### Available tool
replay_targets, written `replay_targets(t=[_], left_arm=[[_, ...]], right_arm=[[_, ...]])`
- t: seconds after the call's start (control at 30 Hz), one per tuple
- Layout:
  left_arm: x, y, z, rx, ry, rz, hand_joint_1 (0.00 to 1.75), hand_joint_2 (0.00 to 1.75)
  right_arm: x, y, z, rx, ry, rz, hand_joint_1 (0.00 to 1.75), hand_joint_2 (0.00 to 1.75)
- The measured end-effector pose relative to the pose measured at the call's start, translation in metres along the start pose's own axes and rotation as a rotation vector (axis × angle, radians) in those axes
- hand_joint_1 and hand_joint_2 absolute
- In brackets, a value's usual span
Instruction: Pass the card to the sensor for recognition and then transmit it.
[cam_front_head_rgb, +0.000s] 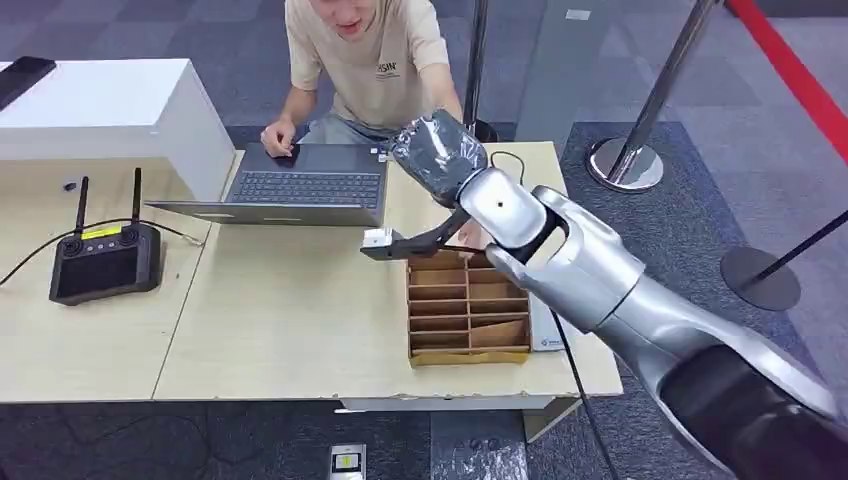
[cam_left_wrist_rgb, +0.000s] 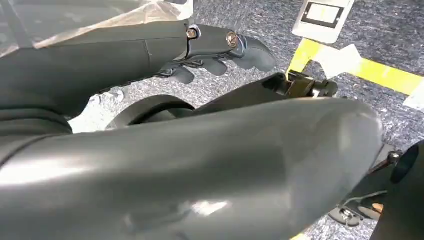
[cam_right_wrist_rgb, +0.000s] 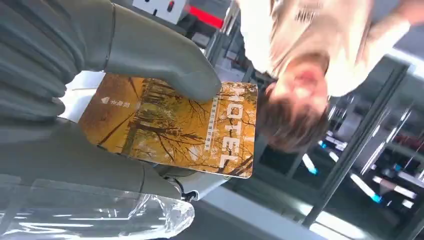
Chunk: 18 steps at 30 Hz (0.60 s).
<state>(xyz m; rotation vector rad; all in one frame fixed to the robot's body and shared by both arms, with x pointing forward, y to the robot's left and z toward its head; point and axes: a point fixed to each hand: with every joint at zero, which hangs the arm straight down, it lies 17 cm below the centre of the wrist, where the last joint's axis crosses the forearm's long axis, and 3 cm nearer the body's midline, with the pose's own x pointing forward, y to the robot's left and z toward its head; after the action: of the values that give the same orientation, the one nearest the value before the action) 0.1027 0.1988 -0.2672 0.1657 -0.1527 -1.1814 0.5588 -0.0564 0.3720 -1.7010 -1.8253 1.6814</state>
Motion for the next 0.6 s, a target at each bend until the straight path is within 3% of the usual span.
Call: replay_targets(t=[0.37, 0.6], left_arm=[[0.001, -0.001, 0.000, -0.004, -0.004, -0.008, 0.00, 0.00], [0.001, -0.001, 0.000, -0.002, -0.007, -0.012, 0.00, 0.00]], right_arm=[[0.024, 0.056, 0.001, 0.156, -0.080, 0.104, 1.75, 1.75], [0.018, 0.082, 0.009, 0.222, -0.076, 0.140, 1.75, 1.75]])
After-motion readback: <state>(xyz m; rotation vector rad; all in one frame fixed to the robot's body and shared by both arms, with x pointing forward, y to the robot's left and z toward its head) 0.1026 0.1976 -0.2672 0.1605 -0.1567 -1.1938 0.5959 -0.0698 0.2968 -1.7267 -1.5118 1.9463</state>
